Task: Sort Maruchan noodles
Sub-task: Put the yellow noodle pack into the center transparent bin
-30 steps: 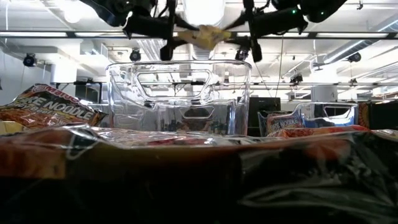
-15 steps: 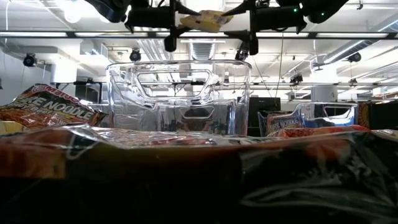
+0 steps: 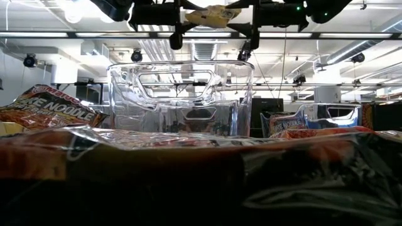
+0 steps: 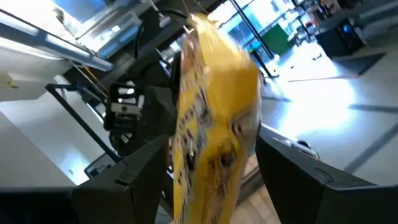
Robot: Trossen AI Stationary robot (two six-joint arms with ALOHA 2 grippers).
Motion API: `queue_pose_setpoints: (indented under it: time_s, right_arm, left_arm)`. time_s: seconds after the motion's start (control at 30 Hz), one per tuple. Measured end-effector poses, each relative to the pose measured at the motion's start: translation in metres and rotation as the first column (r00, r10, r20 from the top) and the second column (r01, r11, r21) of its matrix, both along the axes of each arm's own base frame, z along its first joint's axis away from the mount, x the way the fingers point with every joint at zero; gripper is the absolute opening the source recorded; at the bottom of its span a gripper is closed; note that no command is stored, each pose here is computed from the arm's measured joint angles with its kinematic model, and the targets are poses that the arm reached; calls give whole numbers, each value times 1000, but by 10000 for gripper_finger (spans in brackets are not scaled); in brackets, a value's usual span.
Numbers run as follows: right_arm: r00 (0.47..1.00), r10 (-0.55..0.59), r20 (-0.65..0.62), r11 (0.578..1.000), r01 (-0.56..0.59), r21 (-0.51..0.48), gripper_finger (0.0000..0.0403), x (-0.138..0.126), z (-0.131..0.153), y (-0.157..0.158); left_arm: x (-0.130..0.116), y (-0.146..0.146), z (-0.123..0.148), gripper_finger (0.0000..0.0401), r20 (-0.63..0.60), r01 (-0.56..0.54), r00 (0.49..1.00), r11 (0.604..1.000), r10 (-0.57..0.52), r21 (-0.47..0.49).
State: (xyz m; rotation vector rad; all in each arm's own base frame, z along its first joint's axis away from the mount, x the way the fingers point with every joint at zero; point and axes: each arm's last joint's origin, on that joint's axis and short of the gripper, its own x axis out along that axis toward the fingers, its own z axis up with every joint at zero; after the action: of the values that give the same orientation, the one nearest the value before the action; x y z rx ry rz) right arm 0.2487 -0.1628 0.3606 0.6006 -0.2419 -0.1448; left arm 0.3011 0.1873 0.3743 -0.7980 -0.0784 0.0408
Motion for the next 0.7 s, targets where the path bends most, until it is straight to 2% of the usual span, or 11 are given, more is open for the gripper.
queue_pose_setpoints:
  time_s: [0.7]
  right_arm:
    - [1000,11,0,1000,-11,-28,127,0,1,0]
  left_arm:
    - [4,-5,0,129,3,-13,1000,1000,13,13]
